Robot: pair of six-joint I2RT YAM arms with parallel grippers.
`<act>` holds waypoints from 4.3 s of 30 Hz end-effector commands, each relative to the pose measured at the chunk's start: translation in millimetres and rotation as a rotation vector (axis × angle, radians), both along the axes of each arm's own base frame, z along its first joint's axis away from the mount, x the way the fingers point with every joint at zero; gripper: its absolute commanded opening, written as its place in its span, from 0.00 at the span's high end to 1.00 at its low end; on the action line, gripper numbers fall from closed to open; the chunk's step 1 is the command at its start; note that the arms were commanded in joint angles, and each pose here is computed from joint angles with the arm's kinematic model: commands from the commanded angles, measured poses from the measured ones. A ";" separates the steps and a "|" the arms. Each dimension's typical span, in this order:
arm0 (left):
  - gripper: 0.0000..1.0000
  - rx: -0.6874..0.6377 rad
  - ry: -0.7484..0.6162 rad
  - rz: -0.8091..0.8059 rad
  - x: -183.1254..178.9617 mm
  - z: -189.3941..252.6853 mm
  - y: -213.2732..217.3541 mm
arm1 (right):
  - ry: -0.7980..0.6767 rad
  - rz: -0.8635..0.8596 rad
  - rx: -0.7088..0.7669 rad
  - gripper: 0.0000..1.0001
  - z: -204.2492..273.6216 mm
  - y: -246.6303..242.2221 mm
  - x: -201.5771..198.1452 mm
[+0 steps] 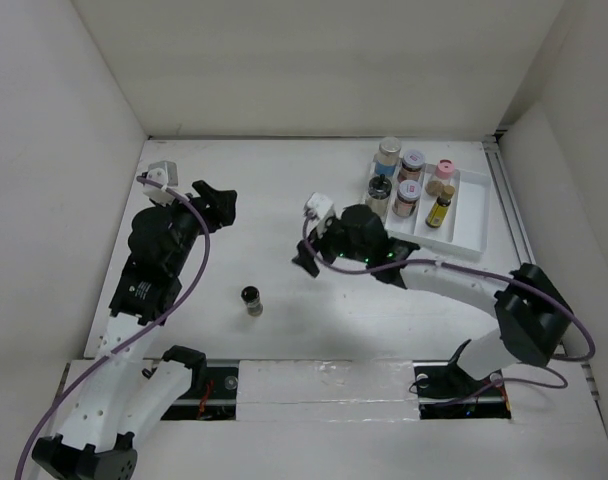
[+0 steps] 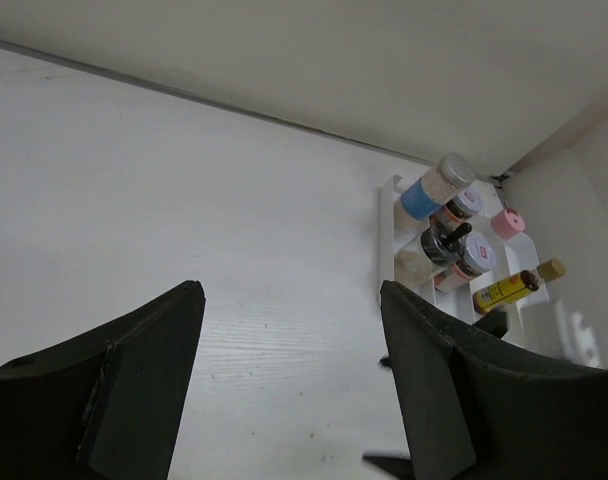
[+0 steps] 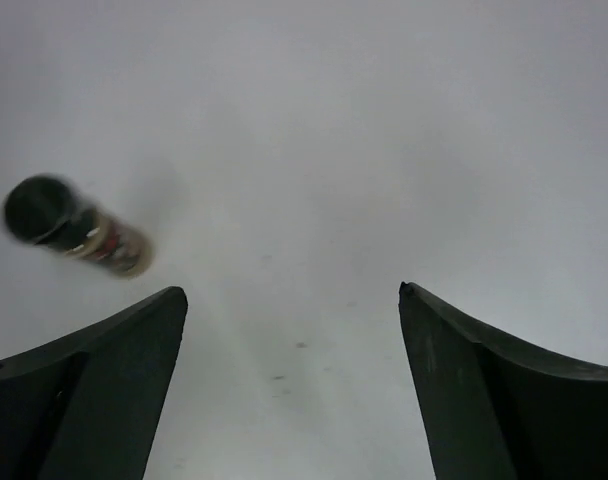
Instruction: Organize the condiment bottles
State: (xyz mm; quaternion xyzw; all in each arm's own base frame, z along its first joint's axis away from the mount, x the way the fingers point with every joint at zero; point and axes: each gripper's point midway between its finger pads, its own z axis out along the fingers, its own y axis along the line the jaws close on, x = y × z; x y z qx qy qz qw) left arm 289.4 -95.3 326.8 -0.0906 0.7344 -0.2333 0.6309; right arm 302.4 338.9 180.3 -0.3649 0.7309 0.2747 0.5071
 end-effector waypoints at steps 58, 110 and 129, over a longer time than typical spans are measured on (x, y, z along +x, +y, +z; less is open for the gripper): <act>0.24 -0.025 -0.042 -0.042 -7.3 14.0 -6.3 | -0.206 -1.303 0.230 0.67 91.8 -480.5 206.5; 0.17 -0.011 -0.023 -0.052 -4.1 10.0 -8.6 | -0.595 -0.681 0.447 0.00 293.1 -304.6 111.4; 0.16 -0.054 -0.111 -0.004 -21.4 34.2 5.5 | -0.085 0.490 0.258 0.00 98.1 110.9 -75.1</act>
